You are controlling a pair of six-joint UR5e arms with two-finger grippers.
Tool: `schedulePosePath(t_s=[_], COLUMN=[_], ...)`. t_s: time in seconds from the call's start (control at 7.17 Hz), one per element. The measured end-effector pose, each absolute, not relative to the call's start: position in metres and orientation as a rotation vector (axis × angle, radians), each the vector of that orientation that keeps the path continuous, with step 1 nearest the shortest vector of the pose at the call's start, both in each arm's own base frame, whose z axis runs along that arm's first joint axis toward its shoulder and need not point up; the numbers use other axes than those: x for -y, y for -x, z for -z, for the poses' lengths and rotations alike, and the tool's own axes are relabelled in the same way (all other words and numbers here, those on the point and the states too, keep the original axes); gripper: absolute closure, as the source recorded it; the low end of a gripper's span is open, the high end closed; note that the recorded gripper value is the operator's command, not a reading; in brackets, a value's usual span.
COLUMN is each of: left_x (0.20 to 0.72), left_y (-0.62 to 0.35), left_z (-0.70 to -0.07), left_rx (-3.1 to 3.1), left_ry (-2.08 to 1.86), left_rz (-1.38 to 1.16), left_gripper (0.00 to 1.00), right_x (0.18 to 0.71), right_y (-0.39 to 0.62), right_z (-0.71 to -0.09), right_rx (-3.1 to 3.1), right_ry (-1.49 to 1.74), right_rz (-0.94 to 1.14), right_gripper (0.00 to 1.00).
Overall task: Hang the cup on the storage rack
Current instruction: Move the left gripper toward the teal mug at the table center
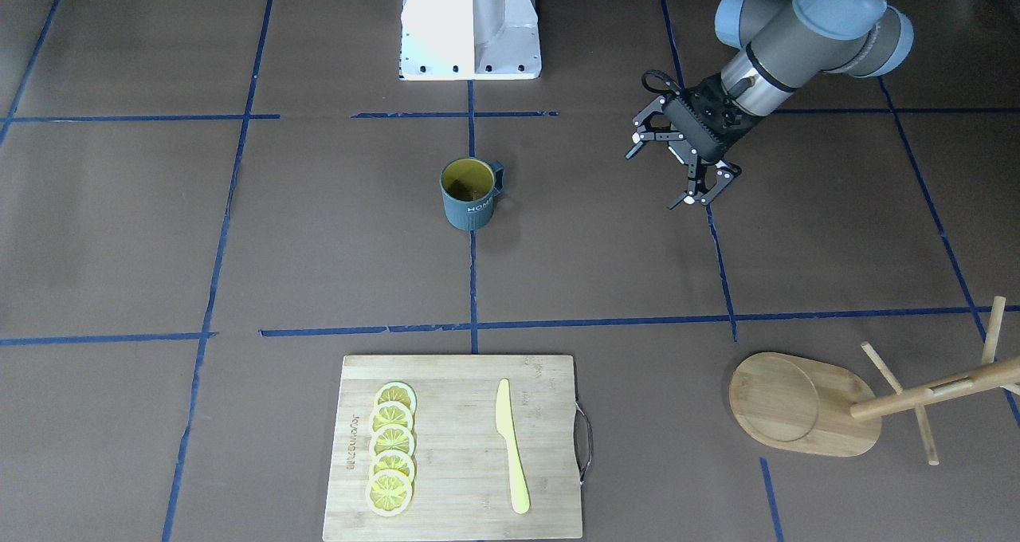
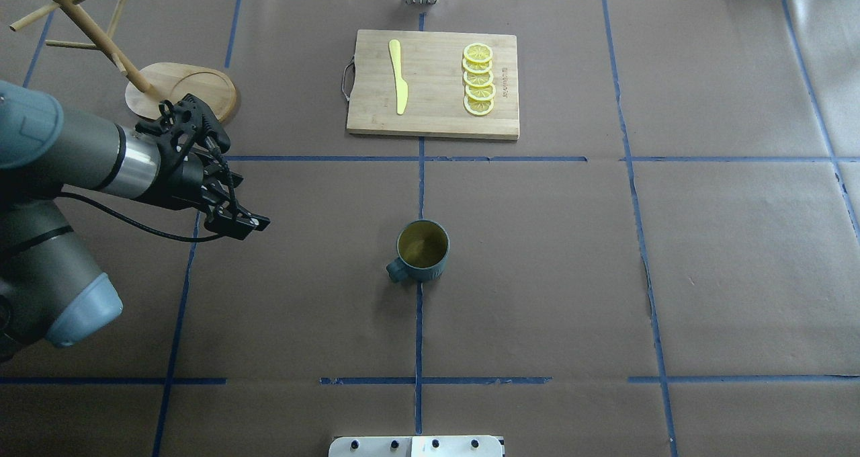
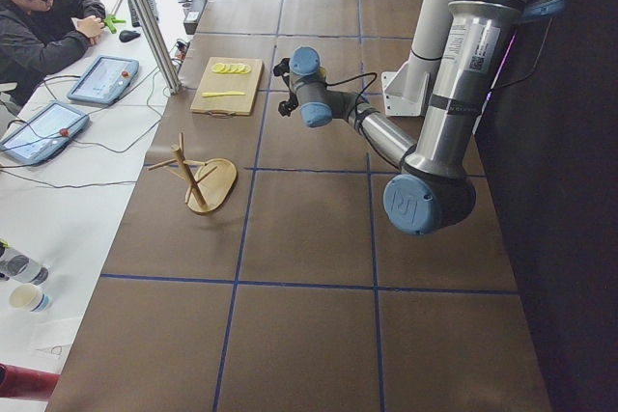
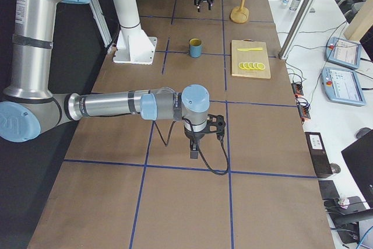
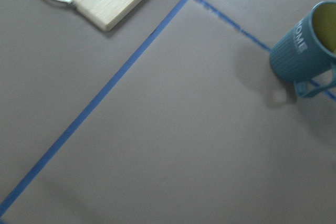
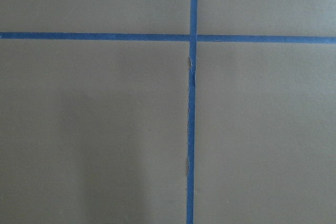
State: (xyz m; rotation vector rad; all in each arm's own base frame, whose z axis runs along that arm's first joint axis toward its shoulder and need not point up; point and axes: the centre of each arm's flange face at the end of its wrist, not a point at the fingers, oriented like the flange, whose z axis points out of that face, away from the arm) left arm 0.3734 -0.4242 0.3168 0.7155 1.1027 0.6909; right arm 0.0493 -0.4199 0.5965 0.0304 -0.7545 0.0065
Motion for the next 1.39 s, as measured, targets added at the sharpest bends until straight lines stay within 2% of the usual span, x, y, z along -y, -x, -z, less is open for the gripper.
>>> schedulePosePath(t_s=[0.84, 1.39], left_x=[0.304, 0.29], left_y=[-0.51, -0.572], left_z=[-0.295, -0.299], left_rx=[-1.137, -1.133], left_ry=[-0.875, -0.934], left_rz=[-0.59, -0.556], left_gripper=[0.01, 0.03], right_x=[0.42, 0.42], right_y=[-0.048, -0.047], right_z=[-0.598, -0.598], right_rx=[0.773, 0.776], right_ry=[-0.019, -0.018], right_rz=[-0.022, -0.023], right_gripper=[0.0, 0.0])
